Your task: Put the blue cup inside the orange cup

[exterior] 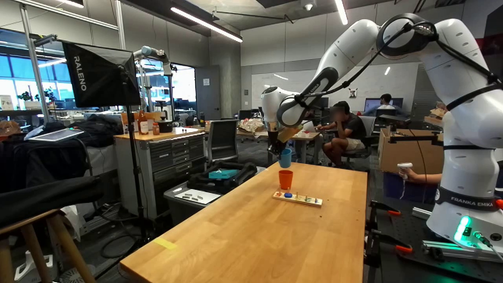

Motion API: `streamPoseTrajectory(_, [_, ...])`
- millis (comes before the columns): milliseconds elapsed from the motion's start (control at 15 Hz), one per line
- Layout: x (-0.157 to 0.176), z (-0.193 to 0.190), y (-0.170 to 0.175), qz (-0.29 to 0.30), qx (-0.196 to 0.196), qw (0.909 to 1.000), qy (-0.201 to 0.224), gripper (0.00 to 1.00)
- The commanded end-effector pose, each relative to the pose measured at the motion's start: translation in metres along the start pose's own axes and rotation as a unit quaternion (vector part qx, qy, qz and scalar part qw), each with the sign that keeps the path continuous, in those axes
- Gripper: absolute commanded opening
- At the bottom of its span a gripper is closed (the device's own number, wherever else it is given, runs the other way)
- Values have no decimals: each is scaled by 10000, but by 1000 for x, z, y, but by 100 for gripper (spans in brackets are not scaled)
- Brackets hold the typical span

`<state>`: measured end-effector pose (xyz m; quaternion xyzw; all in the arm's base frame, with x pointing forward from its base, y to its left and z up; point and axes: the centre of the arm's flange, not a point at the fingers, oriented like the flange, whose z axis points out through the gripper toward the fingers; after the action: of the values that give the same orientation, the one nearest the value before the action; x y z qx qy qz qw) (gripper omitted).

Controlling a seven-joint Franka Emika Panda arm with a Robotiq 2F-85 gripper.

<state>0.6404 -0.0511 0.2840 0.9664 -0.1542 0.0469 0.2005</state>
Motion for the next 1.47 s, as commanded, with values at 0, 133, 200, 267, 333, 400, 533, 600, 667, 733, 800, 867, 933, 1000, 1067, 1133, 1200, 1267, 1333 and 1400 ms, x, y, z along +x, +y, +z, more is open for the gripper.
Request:
streamPoseTrajectory(0, [17, 12, -2, 111, -51, 9999, 47, 1])
streamPoseTrajectory(133, [16, 19, -3, 110, -77, 9999, -6, 1])
streamPoseTrajectory(200, [7, 21, -5, 99, -92, 9999, -44, 1])
streamPoseTrajectory(267, [0, 22, -6, 86, -106, 9999, -70, 1])
streamPoseTrajectory(333, [-7, 22, -9, 81, -110, 9999, -98, 1])
streamPoseTrajectory(400, [-12, 24, -10, 79, -113, 9998, -139, 1])
streamPoseTrajectory(533, [-19, 25, -14, 76, -105, 9998, -179, 1])
streamPoseTrajectory(600, [-22, 25, -16, 76, -106, 9997, -202, 1])
streamPoseTrajectory(667, [-24, 26, -18, 82, -110, 9997, -219, 2])
streamPoseTrajectory(733, [-25, 25, -19, 102, -87, 9996, -243, 30])
streamPoseTrajectory(800, [-25, 24, -21, 121, -83, 9996, -247, 30])
streamPoseTrajectory(867, [-21, 24, -21, 134, -74, 9996, -252, 37])
streamPoseTrajectory(933, [-19, 24, -21, 149, -62, 9995, -254, 44])
streamPoseTrajectory(1000, [-14, 23, -19, 178, -45, 9995, -254, 53])
streamPoseTrajectory(1067, [-10, 22, -18, 199, -31, 9995, -251, 60])
streamPoseTrajectory(1133, [-6, 20, -17, 231, -8, 9994, -248, 69])
streamPoseTrajectory(1200, [3, 18, -14, 258, 53, 9993, -280, 75])
streamPoseTrajectory(1267, [9, 11, -12, 284, 161, 9989, -335, 82])
streamPoseTrajectory(1333, [13, 2, -11, 304, 280, 9984, -384, 91])
streamPoseTrajectory(1400, [17, -10, -10, 261, 451, 9975, -467, 98])
